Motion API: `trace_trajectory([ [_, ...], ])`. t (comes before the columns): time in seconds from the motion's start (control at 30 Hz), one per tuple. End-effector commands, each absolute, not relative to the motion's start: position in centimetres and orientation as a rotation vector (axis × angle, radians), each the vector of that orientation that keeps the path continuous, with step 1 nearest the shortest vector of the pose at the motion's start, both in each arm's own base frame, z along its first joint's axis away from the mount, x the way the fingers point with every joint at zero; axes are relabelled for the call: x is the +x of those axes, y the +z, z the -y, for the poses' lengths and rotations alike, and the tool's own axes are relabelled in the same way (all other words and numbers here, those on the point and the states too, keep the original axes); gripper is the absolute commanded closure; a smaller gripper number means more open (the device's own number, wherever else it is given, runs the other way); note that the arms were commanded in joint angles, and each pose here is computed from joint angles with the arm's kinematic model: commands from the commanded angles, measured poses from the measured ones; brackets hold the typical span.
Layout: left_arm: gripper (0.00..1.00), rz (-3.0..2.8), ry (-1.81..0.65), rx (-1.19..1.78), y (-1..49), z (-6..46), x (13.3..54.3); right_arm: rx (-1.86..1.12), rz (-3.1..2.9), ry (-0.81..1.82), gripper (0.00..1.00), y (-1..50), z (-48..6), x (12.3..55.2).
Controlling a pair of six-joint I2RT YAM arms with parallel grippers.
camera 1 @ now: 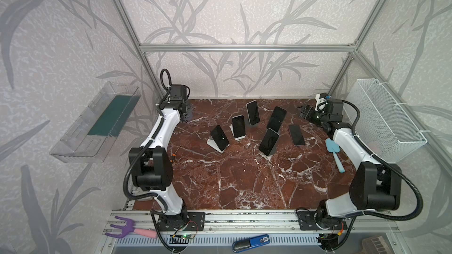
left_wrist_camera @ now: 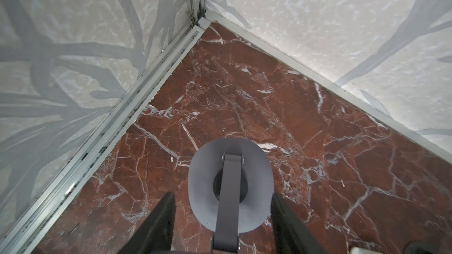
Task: Remove the phone from the phone stand
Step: Place the phone stand at the top-left of the table.
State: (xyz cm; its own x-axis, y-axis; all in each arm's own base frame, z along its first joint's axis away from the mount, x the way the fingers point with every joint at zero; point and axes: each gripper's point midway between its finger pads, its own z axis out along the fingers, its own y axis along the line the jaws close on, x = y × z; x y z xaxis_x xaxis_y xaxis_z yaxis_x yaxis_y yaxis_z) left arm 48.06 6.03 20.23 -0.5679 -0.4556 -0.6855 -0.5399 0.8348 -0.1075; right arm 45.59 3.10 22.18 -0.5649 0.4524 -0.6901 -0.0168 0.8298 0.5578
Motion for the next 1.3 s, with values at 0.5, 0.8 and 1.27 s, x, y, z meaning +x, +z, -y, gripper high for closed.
trace_trajectory([
  [0.5, 0.60, -2.379, 0.229, -0.608, 11.7, -6.9, 54.5, 0.303, -2.080, 0.678, 0.15, 22.2, -3.4, 45.6],
  [0.8, 0.58, -2.485, 0.212, -0.615, 9.5, -6.4, 55.3, 0.290, -2.086, 0.707, 0.15, 22.2, -3.9, 45.6],
  [1.27, 0.25, -2.508, 0.277, -0.615, 11.2, -6.9, 53.6, 0.223, -2.095, 0.782, 0.14, 23.0, -5.6, 45.2],
])
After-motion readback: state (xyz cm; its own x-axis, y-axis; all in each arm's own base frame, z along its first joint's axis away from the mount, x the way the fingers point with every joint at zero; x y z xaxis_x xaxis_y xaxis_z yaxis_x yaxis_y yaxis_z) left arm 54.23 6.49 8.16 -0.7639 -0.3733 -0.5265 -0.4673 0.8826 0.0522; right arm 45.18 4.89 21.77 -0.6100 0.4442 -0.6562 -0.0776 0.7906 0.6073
